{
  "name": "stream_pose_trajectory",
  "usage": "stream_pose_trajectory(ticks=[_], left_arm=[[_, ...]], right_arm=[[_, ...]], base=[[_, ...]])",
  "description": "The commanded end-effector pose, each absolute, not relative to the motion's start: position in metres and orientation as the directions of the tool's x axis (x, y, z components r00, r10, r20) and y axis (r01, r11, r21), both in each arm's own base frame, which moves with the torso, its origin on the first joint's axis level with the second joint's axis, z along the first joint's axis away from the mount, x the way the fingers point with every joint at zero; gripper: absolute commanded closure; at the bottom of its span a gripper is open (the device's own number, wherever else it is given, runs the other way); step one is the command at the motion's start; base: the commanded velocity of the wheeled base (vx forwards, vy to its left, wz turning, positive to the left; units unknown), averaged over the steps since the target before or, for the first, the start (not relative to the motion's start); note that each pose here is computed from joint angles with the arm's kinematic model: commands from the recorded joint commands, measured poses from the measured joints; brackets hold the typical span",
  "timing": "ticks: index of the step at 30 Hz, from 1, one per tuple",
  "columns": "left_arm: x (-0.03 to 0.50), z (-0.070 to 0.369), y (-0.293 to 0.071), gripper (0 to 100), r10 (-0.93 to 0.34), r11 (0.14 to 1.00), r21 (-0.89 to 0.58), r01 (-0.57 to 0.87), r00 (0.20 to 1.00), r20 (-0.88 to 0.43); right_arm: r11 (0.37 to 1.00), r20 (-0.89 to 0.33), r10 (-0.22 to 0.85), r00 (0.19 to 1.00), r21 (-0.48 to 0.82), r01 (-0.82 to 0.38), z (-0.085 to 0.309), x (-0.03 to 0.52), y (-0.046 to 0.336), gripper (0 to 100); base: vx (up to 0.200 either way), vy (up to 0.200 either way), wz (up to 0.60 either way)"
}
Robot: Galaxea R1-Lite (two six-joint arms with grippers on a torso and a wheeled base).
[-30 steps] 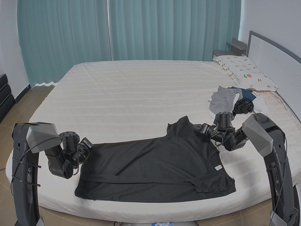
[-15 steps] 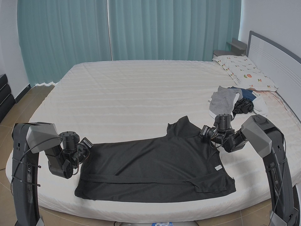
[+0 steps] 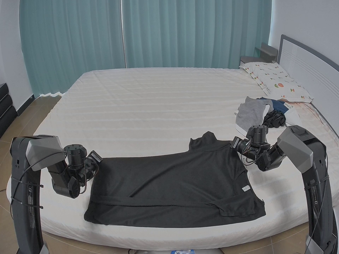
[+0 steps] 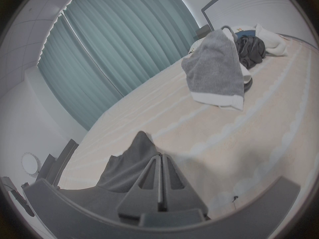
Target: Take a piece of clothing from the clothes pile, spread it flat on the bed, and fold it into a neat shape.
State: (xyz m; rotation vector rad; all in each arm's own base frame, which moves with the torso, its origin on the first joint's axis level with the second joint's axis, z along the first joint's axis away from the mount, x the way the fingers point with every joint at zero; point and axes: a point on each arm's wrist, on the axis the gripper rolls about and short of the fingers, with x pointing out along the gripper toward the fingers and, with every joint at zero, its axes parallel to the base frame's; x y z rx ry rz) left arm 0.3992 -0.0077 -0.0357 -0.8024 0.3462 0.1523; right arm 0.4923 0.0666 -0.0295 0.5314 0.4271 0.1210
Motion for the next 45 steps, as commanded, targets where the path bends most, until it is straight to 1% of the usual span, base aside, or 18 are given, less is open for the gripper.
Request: stream_pose_trajectory(ticks=[1, 4, 8, 19, 24, 28, 32, 35, 36, 39, 43, 45], left_arm=[[0.4, -0.023, -0.006, 100, 0.006, 0.686, -0.686, -0.242, 0.945, -0.328], [0.4, -0.014, -0.004, 100, 0.01, 0.684, -0.692, -0.231, 0.951, -0.308], [0.4, -0.011, 0.0, 100, 0.017, 0.682, -0.694, -0.233, 0.953, -0.303], [0.398, -0.011, 0.004, 100, 0.019, 0.683, -0.69, -0.239, 0.951, -0.309], [0.398, -0.01, 0.005, 100, 0.021, 0.682, -0.692, -0.237, 0.952, -0.305], [0.398, -0.014, 0.004, 100, 0.019, 0.682, -0.689, -0.243, 0.949, -0.315], [0.401, -0.01, 0.002, 100, -0.034, 0.683, -0.701, -0.202, 0.951, -0.308], [0.402, -0.008, 0.001, 100, -0.045, 0.687, -0.701, -0.192, 0.951, -0.305], [0.402, -0.007, 0.001, 0, -0.048, 0.688, -0.701, -0.19, 0.951, -0.305], [0.409, -0.001, -0.004, 0, -0.061, 0.703, -0.687, -0.183, 0.947, -0.315], [0.421, 0.002, -0.006, 0, -0.064, 0.771, -0.607, -0.193, 0.925, -0.375], [0.429, 0.005, -0.007, 0, -0.068, 0.774, -0.601, -0.197, 0.919, -0.389]], right_arm=[[0.856, -0.334, 0.214, 0.918, 0.517, -0.011, -0.014, 0.488, 0.061, 100], [0.853, -0.293, 0.214, 0.932, 0.521, -0.032, -0.009, 0.485, 0.061, 100], [0.857, -0.273, 0.199, 0.941, 0.514, -0.033, -0.004, 0.48, 0.062, 100], [0.857, -0.247, 0.193, 0.95, 0.514, -0.041, 0.002, 0.466, 0.057, 100], [0.856, -0.244, 0.19, 0.951, 0.516, -0.039, 0.005, 0.464, 0.054, 100], [0.858, -0.266, 0.188, 0.945, 0.513, -0.027, -0.002, 0.462, 0.052, 100], [0.86, -0.294, 0.189, 0.937, 0.51, -0.013, -0.012, 0.461, 0.052, 100], [0.86, -0.298, 0.19, 0.935, 0.51, -0.012, -0.014, 0.461, 0.053, 100], [0.86, -0.299, 0.19, 0.935, 0.51, -0.011, -0.014, 0.46, 0.053, 100], [0.86, -0.308, 0.191, 0.932, 0.51, -0.008, -0.016, 0.459, 0.053, 100], [0.861, -0.315, 0.198, 0.928, 0.509, -0.011, -0.018, 0.457, 0.056, 100], [0.861, -0.318, 0.201, 0.926, 0.509, -0.012, -0.02, 0.457, 0.057, 100]], base=[[0.0, 0.0, 0.0], [0.0, 0.0, 0.0], [0.0, 0.0, 0.0], [0.0, 0.0, 0.0], [0.0, 0.0, 0.0], [0.0, 0.0, 0.0], [0.0, 0.0, 0.0], [0.0, 0.0, 0.0], [0.0, 0.0, 0.0], [0.0, 0.0, 0.0], [0.0, 0.0, 0.0], [0.0, 0.0, 0.0]])
